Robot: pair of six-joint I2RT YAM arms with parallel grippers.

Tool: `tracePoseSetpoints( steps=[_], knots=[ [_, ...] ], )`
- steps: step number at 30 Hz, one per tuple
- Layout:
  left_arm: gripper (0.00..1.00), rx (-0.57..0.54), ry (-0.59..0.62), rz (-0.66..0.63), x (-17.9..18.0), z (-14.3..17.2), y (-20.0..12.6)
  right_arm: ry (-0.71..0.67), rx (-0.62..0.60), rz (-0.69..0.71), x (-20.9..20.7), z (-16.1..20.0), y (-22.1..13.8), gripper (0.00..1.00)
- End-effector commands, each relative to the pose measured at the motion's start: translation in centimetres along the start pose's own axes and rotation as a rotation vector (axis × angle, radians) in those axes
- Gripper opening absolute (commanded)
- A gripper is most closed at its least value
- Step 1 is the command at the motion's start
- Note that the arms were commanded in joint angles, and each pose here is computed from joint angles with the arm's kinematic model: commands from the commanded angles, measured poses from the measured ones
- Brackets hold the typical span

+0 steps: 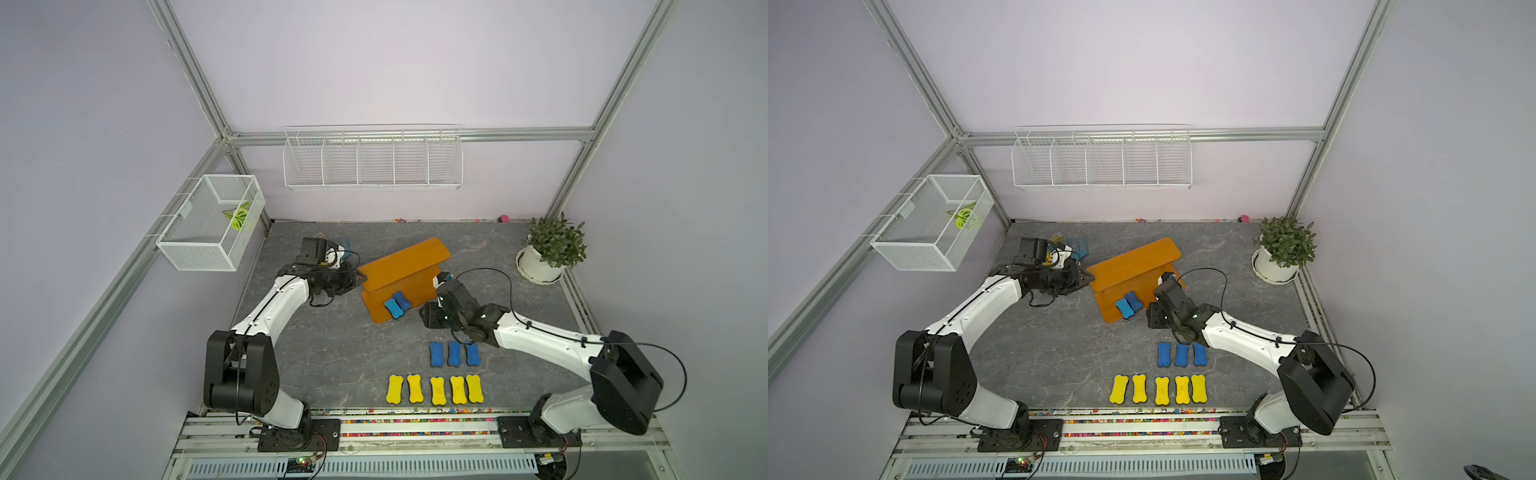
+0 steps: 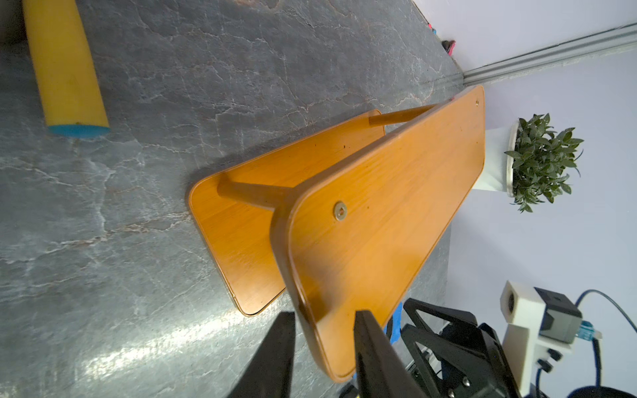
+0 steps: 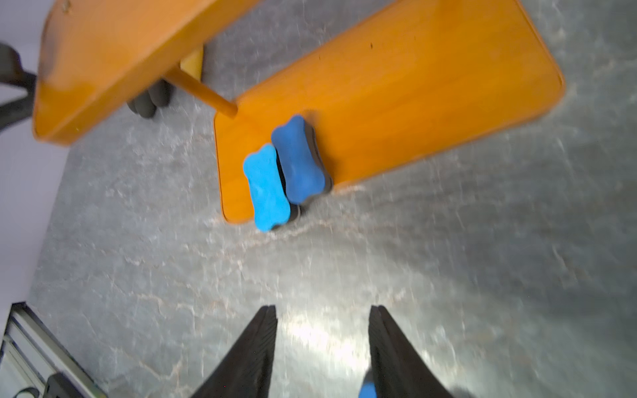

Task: Remove the whiteboard erasers from the shelf
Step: Pick up the whiteboard eraser from the shelf.

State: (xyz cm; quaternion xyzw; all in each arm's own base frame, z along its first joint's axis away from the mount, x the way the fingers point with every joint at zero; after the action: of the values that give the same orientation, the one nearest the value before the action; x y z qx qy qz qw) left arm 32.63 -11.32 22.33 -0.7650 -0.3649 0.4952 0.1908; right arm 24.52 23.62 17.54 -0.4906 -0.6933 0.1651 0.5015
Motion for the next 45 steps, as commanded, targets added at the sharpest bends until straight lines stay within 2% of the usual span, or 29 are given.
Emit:
tracePoseSetpoints(
  steps=[1,13,18,24,33,45],
  knots=[
    [0.34,-0.004,-0.013,-0.007,0.1,0.3,0.3,-0.010,-0.025,-0.094,0.8,-1.0,1.4,0.49],
    [0.34,0.018,-0.023,-0.015,0.4,1.4,1.2,0.014,-0.025,-0.162,0.5,-2.2,5.7,0.49],
    [0.29,0.025,-0.023,-0.011,0.6,1.4,1.6,0.019,-0.032,-0.161,0.0,-2.2,6.9,0.46],
    [0.26,0.031,-0.020,-0.020,0.8,1.5,1.7,0.011,-0.040,-0.140,-0.5,-2.1,8.0,0.41],
    [0.25,0.033,-0.017,-0.020,0.8,1.4,1.8,0.024,-0.071,-0.139,-1.1,-2.4,9.3,0.34],
    [0.25,0.035,-0.014,-0.013,0.8,1.5,1.8,0.035,-0.064,-0.198,-0.9,-2.7,10.7,0.31]
  ],
)
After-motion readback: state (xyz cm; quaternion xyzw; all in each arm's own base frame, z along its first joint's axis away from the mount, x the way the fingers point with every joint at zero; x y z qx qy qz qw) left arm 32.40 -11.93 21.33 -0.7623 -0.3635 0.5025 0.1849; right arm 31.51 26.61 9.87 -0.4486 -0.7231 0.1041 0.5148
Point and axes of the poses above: each gripper's point midway between its finger pads, its own y axis out along the fingers, its own x axis along the line the jaws close on, z = x × y, the point moved 9 cm from there along -y, back along the fingers, and after that the axes turned 14 degrees about y, right-handed, at the moved point
